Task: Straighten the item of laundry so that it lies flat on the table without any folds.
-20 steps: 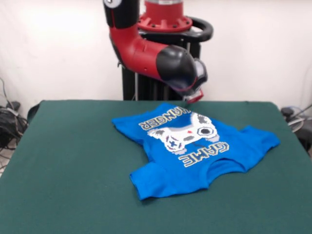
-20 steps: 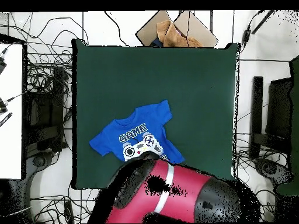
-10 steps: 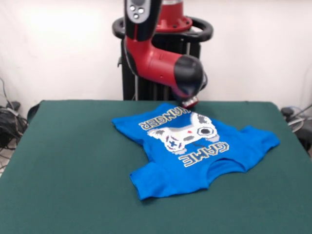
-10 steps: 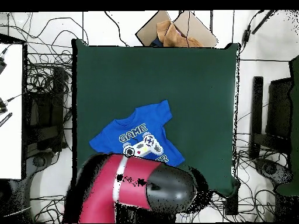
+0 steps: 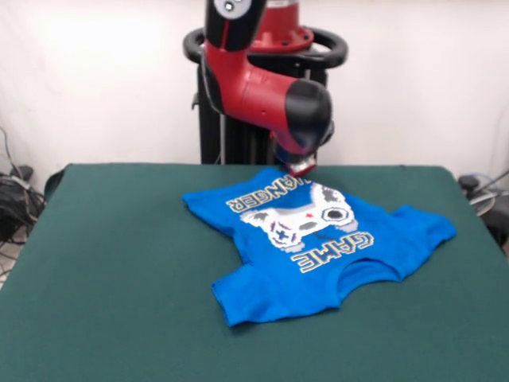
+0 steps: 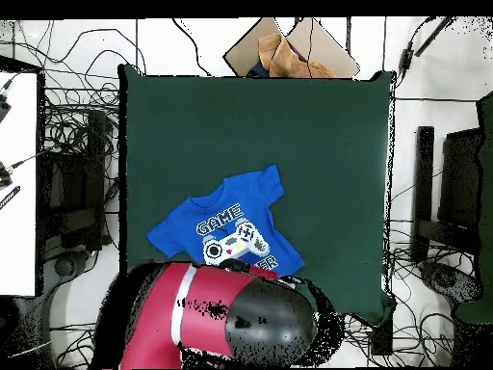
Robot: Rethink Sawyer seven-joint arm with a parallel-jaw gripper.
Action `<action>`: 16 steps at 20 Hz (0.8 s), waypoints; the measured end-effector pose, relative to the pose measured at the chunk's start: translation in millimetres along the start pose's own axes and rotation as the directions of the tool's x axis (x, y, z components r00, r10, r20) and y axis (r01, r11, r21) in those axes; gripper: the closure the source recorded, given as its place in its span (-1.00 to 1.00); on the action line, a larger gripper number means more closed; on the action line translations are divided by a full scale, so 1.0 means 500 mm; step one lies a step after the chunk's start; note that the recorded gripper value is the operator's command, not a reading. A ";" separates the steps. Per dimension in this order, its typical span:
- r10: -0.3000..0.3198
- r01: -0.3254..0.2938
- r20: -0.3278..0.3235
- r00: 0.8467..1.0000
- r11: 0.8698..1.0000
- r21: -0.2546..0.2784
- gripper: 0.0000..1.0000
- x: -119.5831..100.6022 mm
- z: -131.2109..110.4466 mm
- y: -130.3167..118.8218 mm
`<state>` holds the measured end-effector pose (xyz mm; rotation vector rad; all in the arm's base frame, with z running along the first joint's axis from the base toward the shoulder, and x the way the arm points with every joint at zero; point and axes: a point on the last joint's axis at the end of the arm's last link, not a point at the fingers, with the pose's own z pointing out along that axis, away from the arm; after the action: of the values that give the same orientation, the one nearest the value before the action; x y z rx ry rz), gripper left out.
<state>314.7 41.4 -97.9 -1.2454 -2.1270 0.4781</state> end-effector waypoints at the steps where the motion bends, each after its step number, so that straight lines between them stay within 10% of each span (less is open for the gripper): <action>1: 0.010 -0.010 -0.013 1.000 1.000 -0.003 1.00 -0.006 -0.009 -0.003; 16: 0.045 -0.077 -0.270 0.962 0.991 -0.108 1.00 -0.069 -0.200 -0.015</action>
<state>389.6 7.8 -30.7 -1.3617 -1.9151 0.1986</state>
